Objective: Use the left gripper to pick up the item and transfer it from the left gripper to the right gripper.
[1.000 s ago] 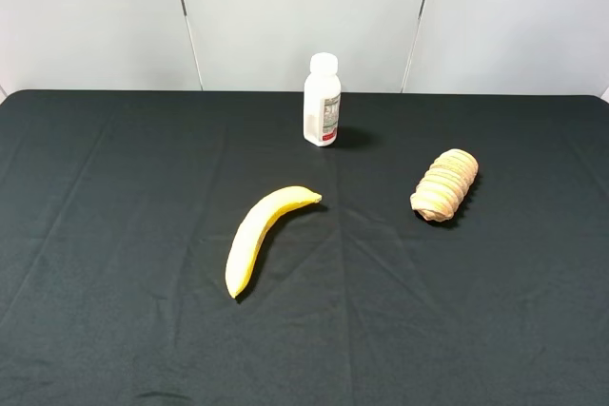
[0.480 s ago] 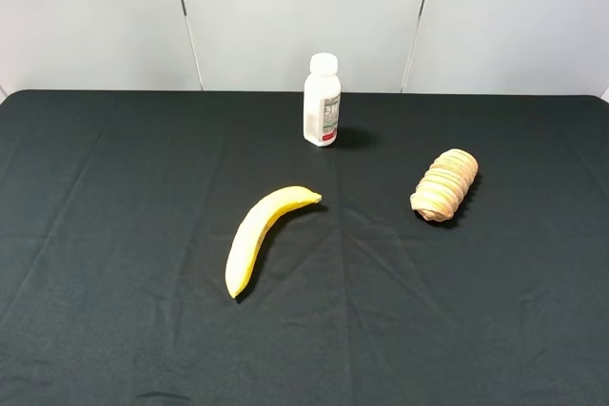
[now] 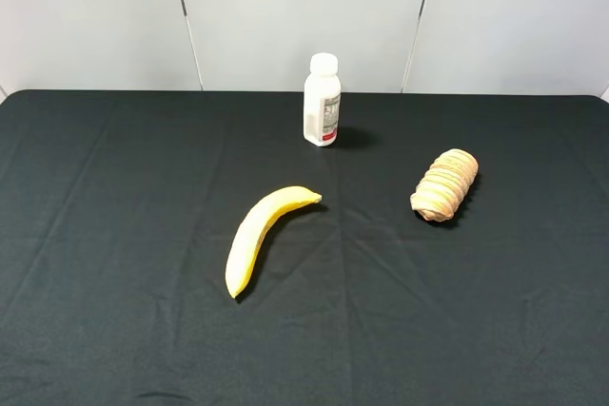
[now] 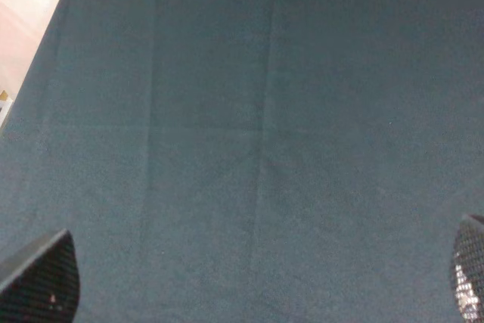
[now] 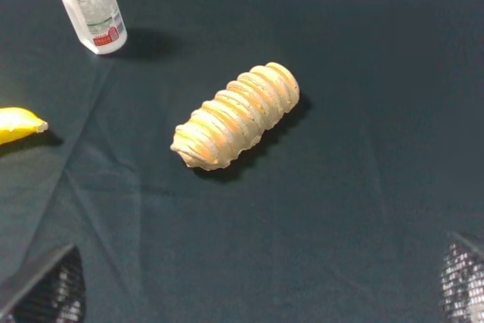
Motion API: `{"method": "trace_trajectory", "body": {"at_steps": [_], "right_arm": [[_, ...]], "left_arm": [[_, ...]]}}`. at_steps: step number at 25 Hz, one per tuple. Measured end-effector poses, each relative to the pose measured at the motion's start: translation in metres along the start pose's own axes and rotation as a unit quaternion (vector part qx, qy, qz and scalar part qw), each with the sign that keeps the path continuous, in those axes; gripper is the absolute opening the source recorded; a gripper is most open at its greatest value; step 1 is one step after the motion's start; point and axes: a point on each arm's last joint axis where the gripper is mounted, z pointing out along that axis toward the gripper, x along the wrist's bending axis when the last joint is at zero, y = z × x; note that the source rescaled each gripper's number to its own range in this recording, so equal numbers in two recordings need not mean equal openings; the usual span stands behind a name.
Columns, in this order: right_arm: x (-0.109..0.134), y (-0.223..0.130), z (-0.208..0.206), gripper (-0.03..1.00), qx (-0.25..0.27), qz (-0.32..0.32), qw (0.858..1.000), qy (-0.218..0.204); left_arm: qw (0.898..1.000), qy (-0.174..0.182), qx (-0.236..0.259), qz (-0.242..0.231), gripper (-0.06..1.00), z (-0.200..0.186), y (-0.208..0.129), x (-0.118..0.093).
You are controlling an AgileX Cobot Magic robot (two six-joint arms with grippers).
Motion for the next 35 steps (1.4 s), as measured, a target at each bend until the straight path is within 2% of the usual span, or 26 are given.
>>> {"method": "trace_trajectory", "body": {"at_steps": [6, 15, 35], "right_arm": [[0.0000, 0.0000, 0.0001, 1.00, 0.000, 0.002, 1.000, -0.004], [0.0005, 0.0006, 0.0012, 1.00, -0.002, 0.035, 0.997, -0.074], [0.0005, 0.0006, 0.0012, 1.00, -0.002, 0.035, 0.997, -0.075]], "left_arm": [[1.000, 0.000, 0.000, 0.000, 0.98, 0.0000, 0.0000, 0.0000], [1.000, 0.000, 0.000, 0.000, 0.98, 0.0000, 0.0000, -0.0001], [1.000, -0.001, 0.000, 0.001, 0.98, 0.0000, 0.0000, -0.0001]]}}
